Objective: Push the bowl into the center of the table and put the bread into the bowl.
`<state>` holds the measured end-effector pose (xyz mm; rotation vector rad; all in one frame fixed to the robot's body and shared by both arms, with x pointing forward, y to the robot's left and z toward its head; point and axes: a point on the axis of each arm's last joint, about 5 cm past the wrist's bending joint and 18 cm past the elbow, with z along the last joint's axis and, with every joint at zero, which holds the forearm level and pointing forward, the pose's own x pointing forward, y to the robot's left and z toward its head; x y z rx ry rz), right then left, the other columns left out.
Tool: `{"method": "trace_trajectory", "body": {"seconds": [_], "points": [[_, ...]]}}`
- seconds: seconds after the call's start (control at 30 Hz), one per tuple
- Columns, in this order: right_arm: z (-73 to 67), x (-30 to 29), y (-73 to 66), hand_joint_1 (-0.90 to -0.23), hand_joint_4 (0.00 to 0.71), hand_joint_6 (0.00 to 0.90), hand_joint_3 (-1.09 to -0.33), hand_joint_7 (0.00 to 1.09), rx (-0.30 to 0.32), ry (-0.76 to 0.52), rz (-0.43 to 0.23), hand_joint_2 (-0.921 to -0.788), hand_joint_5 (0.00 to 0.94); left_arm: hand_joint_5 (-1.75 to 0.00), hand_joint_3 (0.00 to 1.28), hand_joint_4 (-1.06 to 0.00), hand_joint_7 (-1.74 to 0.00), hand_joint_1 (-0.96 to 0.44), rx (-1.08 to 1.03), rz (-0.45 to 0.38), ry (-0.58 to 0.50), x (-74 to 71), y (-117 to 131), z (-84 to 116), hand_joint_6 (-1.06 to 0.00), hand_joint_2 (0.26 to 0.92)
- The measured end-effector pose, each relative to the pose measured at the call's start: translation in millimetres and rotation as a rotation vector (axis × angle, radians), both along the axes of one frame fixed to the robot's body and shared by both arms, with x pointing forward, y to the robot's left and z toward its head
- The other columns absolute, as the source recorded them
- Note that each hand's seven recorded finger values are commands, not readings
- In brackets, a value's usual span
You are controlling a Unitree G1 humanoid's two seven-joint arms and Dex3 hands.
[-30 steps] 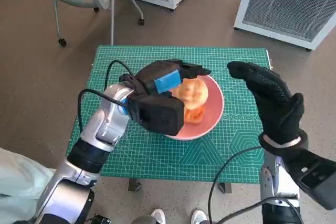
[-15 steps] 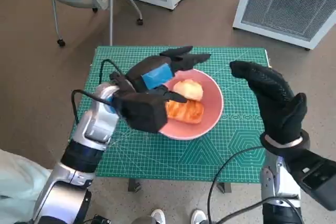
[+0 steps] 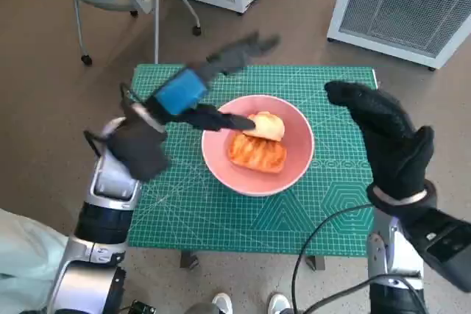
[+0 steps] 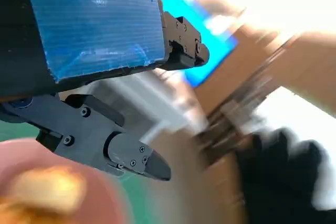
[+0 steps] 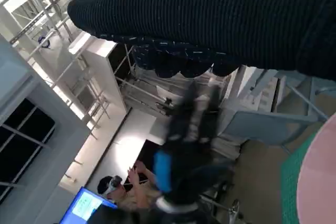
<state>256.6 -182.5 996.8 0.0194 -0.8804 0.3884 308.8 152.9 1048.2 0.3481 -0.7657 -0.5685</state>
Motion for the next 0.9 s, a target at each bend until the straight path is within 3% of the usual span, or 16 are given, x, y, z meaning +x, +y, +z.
{"method": "trace_trajectory", "body": {"seconds": [0.13,0.37,0.67,0.9], "points": [[11.1,2.9,0.6,-0.663,0.094,-0.001,-0.664,0.50,-0.014,-0.039,-0.006,-0.921,0.011,-0.05,0.32,-0.21,-0.07,-0.60,-0.175,-0.072,-0.038,-1.8,-5,-3,-0.34,0.921],[24.1,6.6,3.8,-0.664,0.091,-0.001,-0.686,0.49,-0.045,-0.078,-0.041,-0.921,0.008,-0.05,0.35,-0.23,-0.08,-0.58,-0.365,-0.171,-0.034,-2.8,-16,-12,-0.34,0.921],[30.6,9.1,9.7,-0.670,0.097,-0.001,-0.703,0.49,-0.075,-0.079,-0.076,-0.921,0.009,-0.01,0.46,-0.17,-0.06,-0.59,-0.359,-0.226,-0.035,-4.2,-17,-20,-0.27,0.921],[34.6,10.6,13.2,-0.680,0.100,-0.001,-0.715,0.49,-0.092,-0.085,-0.097,-0.921,0.008,0.00,0.52,-0.10,-0.05,-0.62,-0.334,-0.218,-0.057,-5.1,-13,-21,-0.22,0.921]]}}
